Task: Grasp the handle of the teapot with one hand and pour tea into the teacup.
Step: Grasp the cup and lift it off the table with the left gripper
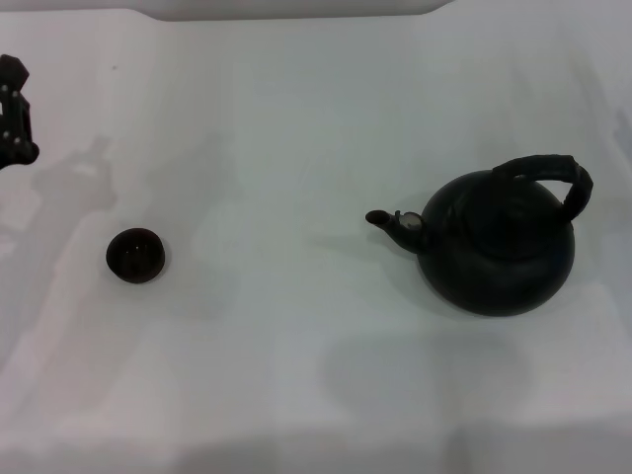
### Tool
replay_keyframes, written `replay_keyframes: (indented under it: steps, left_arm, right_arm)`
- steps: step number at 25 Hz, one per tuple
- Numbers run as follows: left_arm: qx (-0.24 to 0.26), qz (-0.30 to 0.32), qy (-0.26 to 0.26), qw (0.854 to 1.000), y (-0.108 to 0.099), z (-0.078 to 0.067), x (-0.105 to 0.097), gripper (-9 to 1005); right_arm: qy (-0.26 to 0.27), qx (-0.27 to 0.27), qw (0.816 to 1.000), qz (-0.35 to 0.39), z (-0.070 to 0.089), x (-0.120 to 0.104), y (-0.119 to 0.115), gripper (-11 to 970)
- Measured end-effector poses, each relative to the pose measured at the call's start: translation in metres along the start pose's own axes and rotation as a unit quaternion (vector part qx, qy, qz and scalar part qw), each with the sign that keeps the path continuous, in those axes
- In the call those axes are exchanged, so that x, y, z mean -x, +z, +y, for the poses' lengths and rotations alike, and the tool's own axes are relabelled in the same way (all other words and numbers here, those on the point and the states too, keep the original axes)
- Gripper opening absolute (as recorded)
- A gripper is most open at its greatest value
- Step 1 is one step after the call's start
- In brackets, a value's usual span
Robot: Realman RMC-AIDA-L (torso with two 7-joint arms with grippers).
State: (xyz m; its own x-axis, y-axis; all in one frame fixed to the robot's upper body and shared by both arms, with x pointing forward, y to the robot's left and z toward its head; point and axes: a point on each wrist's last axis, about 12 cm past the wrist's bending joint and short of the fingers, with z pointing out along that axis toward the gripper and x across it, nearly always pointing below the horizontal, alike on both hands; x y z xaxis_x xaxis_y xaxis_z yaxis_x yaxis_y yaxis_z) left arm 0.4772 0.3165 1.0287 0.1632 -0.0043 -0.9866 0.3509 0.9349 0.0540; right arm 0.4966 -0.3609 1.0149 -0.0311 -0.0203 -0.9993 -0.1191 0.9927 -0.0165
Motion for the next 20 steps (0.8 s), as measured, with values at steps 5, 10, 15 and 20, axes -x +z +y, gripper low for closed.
replay_keyframes:
  steps: [5,10,15,20]
  left_arm:
    - [-0.007,-0.015,0.001,1.000,-0.001,0.001,0.004,12]
    - [-0.007,-0.018,-0.015,1.000,-0.005,0.001,0.005,13]
    - [-0.008,-0.016,-0.056,0.998,-0.009,0.003,0.005,14]
    - [0.002,-0.013,-0.064,0.998,-0.013,0.004,0.004,25]
  right_arm:
    - [-0.004,0.000,1.000,-0.005,-0.001,0.002,0.002,844]
    - [-0.005,0.000,1.000,-0.007,-0.002,0.003,0.002,844]
    - [-0.004,0.001,1.000,-0.011,-0.002,0.004,0.001,844]
    - [-0.005,0.002,1.000,-0.013,-0.002,0.004,0.001,844]
